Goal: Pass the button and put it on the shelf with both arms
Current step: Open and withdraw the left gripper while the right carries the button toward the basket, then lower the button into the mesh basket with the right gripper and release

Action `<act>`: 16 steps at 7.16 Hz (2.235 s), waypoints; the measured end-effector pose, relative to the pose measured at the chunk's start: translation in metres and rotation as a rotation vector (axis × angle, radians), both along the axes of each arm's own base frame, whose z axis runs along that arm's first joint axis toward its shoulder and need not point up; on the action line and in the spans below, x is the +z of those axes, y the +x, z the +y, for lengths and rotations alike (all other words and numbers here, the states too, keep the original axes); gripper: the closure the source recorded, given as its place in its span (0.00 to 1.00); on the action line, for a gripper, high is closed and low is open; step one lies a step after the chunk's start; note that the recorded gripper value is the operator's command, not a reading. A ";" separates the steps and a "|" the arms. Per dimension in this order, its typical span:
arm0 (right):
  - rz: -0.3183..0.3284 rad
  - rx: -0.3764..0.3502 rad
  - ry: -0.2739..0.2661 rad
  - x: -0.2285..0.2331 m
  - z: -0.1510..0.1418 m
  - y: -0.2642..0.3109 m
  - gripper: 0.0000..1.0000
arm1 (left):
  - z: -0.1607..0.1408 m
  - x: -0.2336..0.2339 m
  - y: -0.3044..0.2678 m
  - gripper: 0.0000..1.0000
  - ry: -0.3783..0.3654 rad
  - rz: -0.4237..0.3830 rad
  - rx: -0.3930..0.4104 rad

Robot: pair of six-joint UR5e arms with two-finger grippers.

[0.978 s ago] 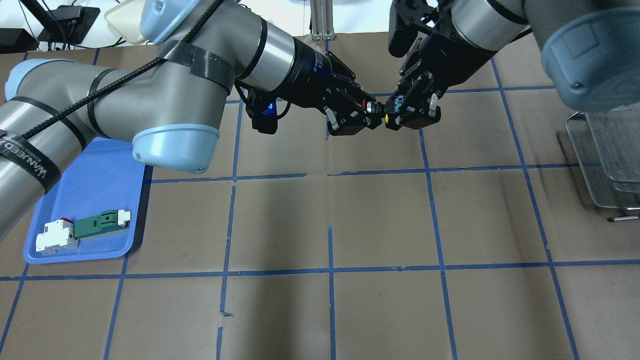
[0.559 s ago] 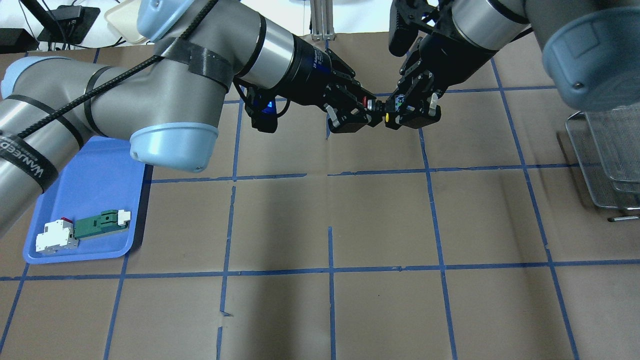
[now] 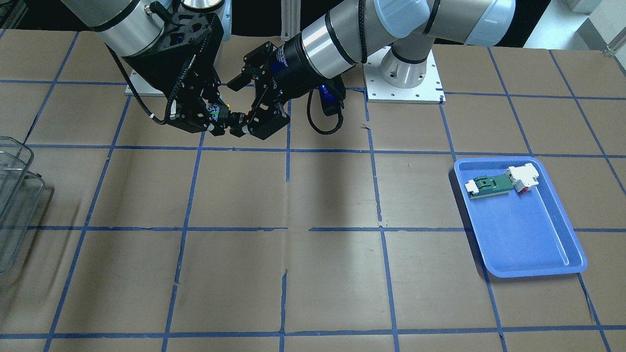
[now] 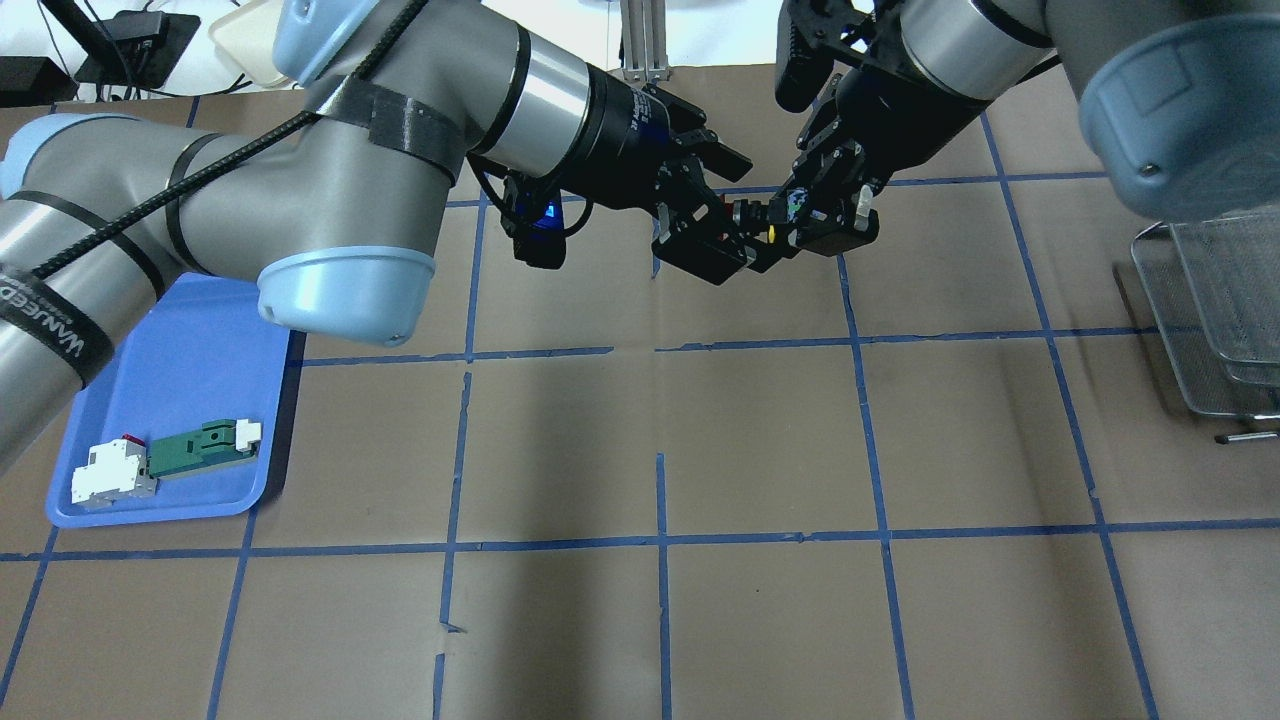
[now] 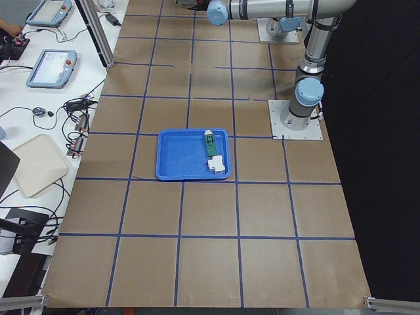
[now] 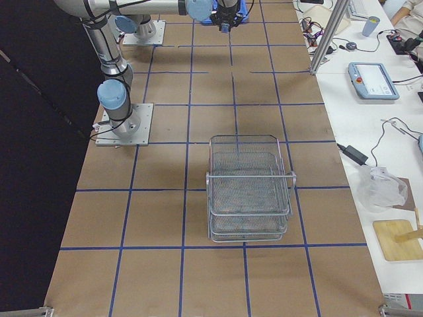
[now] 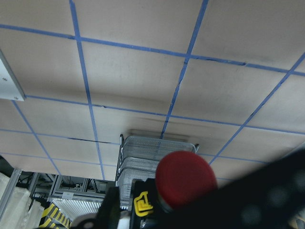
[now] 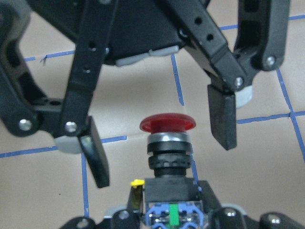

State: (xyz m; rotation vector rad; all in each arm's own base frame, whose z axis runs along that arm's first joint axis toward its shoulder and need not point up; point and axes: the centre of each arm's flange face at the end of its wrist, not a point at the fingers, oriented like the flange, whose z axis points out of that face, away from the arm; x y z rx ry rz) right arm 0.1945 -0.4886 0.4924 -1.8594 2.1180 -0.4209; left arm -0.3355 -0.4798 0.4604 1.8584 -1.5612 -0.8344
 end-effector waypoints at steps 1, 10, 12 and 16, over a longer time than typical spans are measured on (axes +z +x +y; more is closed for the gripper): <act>0.002 0.003 -0.018 0.000 -0.004 -0.001 0.98 | 0.001 -0.001 0.000 0.16 0.001 0.007 -0.006; 0.144 -0.036 -0.069 -0.102 -0.094 -0.320 0.98 | -0.063 -0.027 0.211 0.00 -0.391 -0.615 -0.319; 0.181 -0.066 -0.090 -0.105 -0.083 -0.391 0.97 | -0.042 -0.016 0.243 0.00 -0.448 -0.756 -0.677; 0.191 -0.044 -0.082 -0.144 -0.063 -0.495 0.25 | 0.011 0.038 0.250 0.00 -0.657 -0.777 -1.183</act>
